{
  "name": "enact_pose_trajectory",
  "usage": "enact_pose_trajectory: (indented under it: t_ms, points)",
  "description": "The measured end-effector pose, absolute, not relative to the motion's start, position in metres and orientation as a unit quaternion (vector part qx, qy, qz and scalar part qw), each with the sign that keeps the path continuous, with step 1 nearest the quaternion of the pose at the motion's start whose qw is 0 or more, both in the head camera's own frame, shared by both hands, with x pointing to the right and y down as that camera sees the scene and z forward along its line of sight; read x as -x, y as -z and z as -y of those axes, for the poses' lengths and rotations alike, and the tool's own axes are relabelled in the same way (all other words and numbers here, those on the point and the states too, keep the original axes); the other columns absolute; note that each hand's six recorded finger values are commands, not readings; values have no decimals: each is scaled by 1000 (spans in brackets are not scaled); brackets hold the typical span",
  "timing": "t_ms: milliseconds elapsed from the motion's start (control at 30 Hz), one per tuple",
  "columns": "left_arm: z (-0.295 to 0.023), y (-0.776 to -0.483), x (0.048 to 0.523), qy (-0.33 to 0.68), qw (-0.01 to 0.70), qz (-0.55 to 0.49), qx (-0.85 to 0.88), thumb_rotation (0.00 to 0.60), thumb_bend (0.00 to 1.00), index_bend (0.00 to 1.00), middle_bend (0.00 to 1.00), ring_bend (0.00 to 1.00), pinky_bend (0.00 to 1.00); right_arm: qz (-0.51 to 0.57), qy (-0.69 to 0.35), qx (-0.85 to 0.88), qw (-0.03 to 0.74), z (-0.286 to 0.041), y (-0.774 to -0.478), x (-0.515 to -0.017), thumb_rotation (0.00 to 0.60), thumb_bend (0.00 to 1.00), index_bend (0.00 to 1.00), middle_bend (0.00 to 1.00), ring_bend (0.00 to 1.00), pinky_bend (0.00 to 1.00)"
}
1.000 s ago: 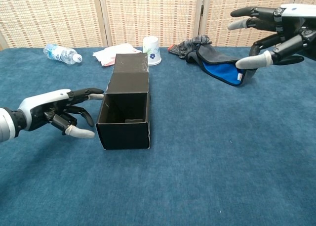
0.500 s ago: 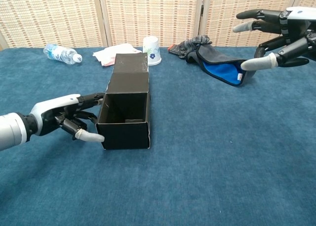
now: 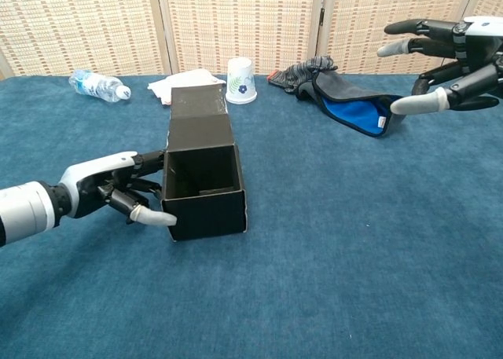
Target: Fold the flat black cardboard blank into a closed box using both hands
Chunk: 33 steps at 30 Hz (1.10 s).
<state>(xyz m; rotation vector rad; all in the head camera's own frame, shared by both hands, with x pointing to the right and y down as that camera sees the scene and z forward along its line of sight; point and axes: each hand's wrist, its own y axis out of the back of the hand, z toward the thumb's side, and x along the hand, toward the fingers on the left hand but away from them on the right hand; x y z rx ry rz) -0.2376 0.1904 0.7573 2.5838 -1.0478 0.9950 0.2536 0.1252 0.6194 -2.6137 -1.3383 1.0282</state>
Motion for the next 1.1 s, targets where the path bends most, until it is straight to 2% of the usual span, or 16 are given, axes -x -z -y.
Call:
enact_pose_trajectory:
  t_ms: [300,600,833,967,1033,1100]
  points:
    - [-190,-763,235,-317,107,378,-863,600,83,23,7,546,751,434,-331,837,10,-125,-622,-257,600,0,0,78,614,1000]
    - [-188,-764,237,-305,109,389,-862,600,131,197,199,572,755,434,-332,838,3,-125,-628,-254,600,0,0,86,614,1000]
    - [-183,-763,239,-288,119,392,-865,600,147,248,243,575,755,437,-332,836,-4,-125,-631,-252,600,0,0,110,591,981]
    - [-176,-756,245,-275,118,392,-870,600,147,246,243,575,755,442,-332,833,-37,-127,-636,-250,600,0,0,131,384,801]
    - [-171,-749,249,-266,114,390,-874,600,147,246,243,575,755,446,-328,831,-61,-127,-639,-248,600,0,0,121,268,594]
    - [-168,-742,252,-258,109,387,-879,600,147,246,243,575,755,448,-319,829,-95,-128,-642,-244,600,0,0,89,177,435]
